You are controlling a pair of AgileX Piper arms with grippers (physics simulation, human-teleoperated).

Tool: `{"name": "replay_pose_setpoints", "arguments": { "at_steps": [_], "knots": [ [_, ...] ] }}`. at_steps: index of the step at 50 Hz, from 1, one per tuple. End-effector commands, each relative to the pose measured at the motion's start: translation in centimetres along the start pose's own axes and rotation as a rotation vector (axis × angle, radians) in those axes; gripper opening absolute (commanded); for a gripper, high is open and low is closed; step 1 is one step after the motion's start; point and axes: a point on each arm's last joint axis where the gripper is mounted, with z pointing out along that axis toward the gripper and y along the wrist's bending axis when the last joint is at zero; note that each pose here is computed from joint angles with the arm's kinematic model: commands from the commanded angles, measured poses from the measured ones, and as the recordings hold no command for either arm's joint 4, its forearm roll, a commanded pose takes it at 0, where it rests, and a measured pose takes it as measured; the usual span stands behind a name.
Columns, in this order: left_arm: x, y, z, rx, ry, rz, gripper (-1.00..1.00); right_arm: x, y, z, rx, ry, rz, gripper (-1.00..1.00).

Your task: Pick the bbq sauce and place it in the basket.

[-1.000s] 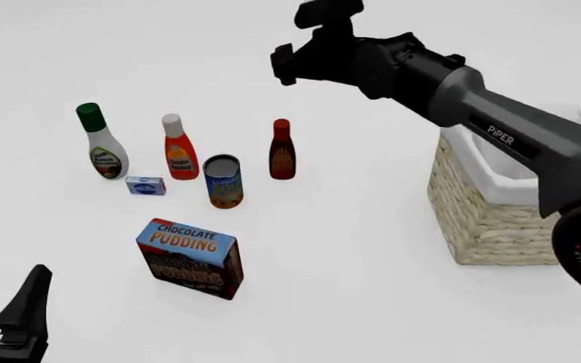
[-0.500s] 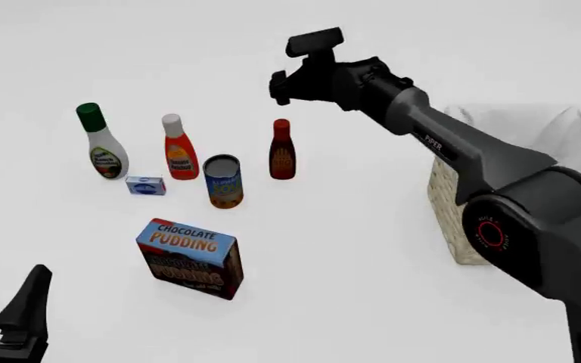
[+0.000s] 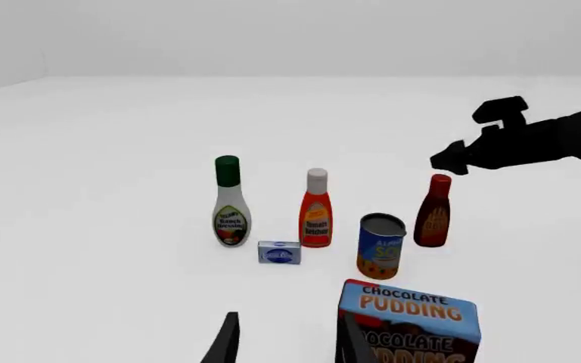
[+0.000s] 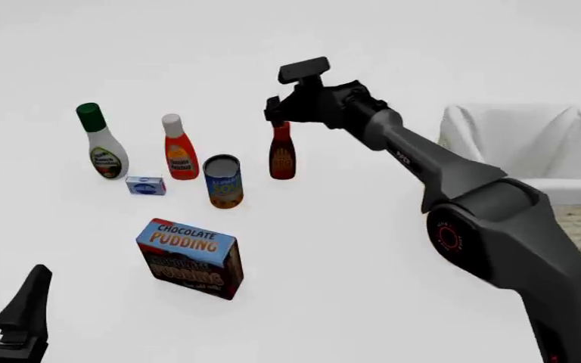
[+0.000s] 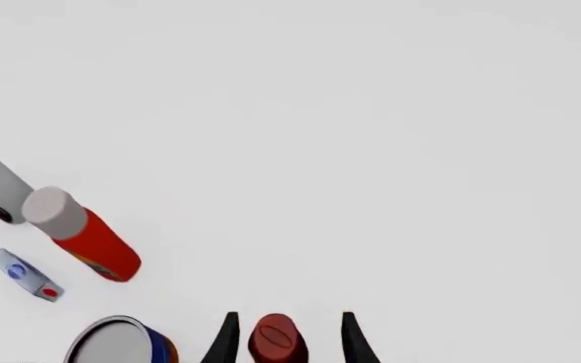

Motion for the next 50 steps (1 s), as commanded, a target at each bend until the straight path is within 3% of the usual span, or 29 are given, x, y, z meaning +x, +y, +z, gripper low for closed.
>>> {"name": "replay_pose_setpoints", "arguments": {
  "at_steps": [1, 50],
  "knots": [
    [0.0, 0.0, 0.0, 0.0, 0.0, 0.0, 1.0, 1.4, 0.5, 1.5, -0.007, 0.03, 0.003, 1.0],
    [0.0, 0.0, 0.0, 0.0, 0.0, 0.0, 1.0, 5.4, 2.2, 4.6, -0.033, 0.147, -0.017, 1.0]
  ]
}}
